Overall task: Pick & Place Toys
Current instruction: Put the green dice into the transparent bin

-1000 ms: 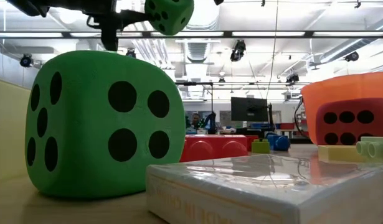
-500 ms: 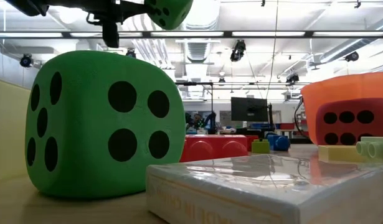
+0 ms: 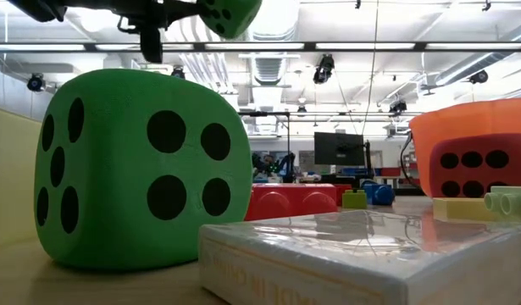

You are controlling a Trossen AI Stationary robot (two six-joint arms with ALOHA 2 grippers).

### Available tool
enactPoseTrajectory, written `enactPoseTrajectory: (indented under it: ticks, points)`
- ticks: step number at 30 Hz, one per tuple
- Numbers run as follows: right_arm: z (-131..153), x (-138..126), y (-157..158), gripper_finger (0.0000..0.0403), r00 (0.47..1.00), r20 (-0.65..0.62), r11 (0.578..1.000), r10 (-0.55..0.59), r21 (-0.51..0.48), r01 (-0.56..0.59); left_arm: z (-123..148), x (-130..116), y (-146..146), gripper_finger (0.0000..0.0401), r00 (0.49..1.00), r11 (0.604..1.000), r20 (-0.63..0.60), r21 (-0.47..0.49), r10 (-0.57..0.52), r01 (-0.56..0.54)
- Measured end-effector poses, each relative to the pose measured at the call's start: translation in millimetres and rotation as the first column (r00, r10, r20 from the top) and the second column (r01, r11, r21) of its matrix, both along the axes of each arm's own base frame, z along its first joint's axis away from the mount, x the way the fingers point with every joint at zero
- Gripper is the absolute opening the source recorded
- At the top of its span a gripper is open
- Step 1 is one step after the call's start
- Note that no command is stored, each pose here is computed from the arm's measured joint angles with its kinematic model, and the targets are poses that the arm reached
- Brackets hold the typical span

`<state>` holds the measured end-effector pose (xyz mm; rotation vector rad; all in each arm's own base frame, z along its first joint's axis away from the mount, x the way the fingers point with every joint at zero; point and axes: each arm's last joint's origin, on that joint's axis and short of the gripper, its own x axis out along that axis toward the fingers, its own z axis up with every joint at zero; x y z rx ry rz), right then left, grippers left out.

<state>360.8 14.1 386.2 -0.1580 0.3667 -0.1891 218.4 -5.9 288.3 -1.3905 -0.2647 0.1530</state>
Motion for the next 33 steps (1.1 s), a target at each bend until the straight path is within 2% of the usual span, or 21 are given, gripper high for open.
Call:
enactPoseTrajectory:
  ticks: [8, 21, 25, 33]
  points:
    - [14.0, -14.4, -3.6, 0.037, 0.997, 0.035, 0.998, -0.064, -0.006, 0.065, 10.1, -13.1, 1.0, 0.0067, 1.0, 0.999, 0.013, 0.044, 0.006, -0.007]
    - [13.7, -29.0, -5.7, 0.037, 0.992, -0.042, 0.992, -0.121, 0.025, 0.122, 14.5, -52.7, 2.8, 0.0059, 0.97, 0.998, -0.241, 0.059, -0.022, 0.037]
    - [10.7, -30.6, -6.4, 0.037, 0.987, -0.072, 0.989, -0.145, 0.029, 0.147, 30.7, -64.4, 3.3, 0.0057, 0.933, 0.994, -0.358, 0.088, -0.028, 0.063]
    - [11.9, -33.0, -7.6, 0.037, 0.983, -0.07, 0.984, -0.168, 0.049, 0.171, 66.4, -83.1, 5.8, 0.0055, 0.801, 0.985, -0.597, 0.156, 0.03, 0.079]
